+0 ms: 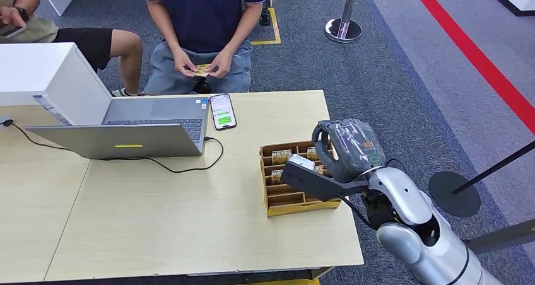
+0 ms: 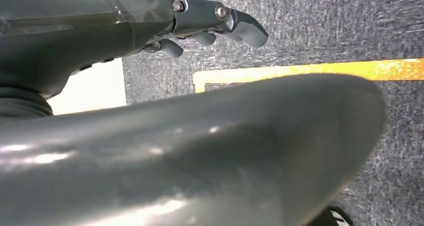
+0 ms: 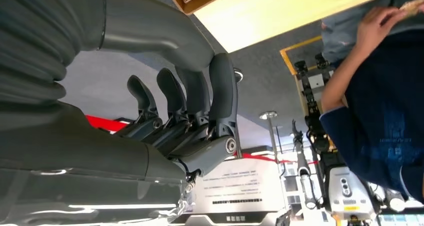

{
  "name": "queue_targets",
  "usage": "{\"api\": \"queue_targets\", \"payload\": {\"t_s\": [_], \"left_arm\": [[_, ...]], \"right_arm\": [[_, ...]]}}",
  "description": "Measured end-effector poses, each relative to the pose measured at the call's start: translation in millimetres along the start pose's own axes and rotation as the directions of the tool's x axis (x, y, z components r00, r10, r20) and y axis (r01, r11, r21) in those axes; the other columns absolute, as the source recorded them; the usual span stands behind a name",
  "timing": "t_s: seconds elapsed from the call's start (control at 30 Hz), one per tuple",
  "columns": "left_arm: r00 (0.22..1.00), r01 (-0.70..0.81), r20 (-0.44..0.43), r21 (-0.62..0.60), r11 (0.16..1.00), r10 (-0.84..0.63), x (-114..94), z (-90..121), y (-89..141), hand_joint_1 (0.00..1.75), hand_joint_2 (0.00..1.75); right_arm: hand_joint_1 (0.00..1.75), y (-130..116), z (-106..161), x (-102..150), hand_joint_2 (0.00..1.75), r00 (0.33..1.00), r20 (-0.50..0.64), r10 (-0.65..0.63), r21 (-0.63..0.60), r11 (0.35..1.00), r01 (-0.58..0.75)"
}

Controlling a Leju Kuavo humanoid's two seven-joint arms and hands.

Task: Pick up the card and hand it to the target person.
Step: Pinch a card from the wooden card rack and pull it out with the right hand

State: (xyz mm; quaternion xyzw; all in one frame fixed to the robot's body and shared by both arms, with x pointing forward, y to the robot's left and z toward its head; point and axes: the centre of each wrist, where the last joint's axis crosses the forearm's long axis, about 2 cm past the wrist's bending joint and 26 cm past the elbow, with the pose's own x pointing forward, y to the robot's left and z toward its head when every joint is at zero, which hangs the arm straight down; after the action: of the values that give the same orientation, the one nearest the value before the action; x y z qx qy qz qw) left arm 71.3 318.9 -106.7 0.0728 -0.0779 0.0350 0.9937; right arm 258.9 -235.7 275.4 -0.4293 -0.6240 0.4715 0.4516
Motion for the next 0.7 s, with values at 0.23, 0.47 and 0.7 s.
{"api": "queue_targets", "payload": {"t_s": [0.23,0.47,0.7], "left_arm": [[1.0,-0.008,-0.002,-0.002,1.0,0.008,-0.1,0.1,-0.8,0.0,0.0],[1.0,-0.011,-0.004,-0.005,1.0,0.011,-0.2,0.3,-2.7,0.0,0.0],[1.0,-0.014,-0.005,-0.004,1.0,0.014,-0.3,0.3,-2.7,0.0,0.0]], "right_arm": [[1.32,15.6,-7.3,-2.6,1.75,0.981,-0.088,0.17,0.114,0.98,-0.16],[0.58,27.9,-12.1,-4.1,1.75,0.971,-0.095,0.219,0.164,0.966,-0.202],[0.65,37.5,-15.4,-5.2,1.75,0.967,-0.092,0.238,0.201,0.956,-0.216]]}}
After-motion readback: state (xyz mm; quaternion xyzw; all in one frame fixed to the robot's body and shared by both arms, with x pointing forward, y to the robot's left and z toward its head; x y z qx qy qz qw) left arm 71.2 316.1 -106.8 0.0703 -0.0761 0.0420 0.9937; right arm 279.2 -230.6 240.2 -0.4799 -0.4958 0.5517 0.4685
